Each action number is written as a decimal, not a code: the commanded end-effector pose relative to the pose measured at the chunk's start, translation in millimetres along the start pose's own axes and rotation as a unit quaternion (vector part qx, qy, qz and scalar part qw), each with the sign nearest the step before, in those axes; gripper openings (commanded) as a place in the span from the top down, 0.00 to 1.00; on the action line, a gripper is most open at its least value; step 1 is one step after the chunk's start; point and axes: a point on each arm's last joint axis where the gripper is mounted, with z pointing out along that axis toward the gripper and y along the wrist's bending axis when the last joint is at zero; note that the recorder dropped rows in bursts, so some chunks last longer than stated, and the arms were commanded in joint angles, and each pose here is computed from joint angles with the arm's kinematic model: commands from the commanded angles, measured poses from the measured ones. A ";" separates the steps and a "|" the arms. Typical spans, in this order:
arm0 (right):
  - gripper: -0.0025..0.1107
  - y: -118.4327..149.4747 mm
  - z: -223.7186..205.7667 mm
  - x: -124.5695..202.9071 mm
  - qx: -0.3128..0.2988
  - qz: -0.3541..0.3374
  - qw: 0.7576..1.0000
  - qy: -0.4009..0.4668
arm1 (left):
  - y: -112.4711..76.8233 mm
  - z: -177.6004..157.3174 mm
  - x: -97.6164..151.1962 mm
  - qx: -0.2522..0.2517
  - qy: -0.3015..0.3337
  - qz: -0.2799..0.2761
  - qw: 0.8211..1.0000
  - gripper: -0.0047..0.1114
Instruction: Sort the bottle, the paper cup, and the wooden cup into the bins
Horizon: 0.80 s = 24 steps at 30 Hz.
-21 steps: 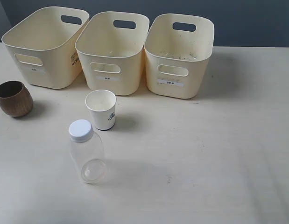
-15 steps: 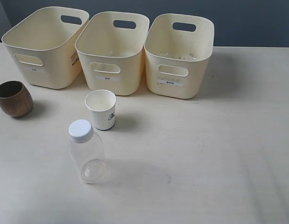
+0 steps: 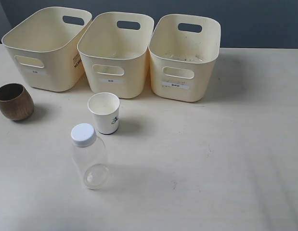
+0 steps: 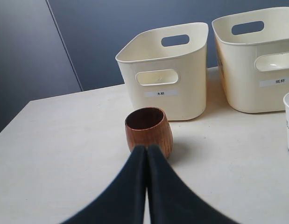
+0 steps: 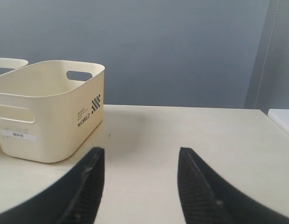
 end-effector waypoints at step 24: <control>0.56 -1.6 -2.1 -17.6 -0.023 0.314 0.944 -0.101 | -0.6 0.1 -1.0 0.006 -0.002 -0.002 1.000 0.96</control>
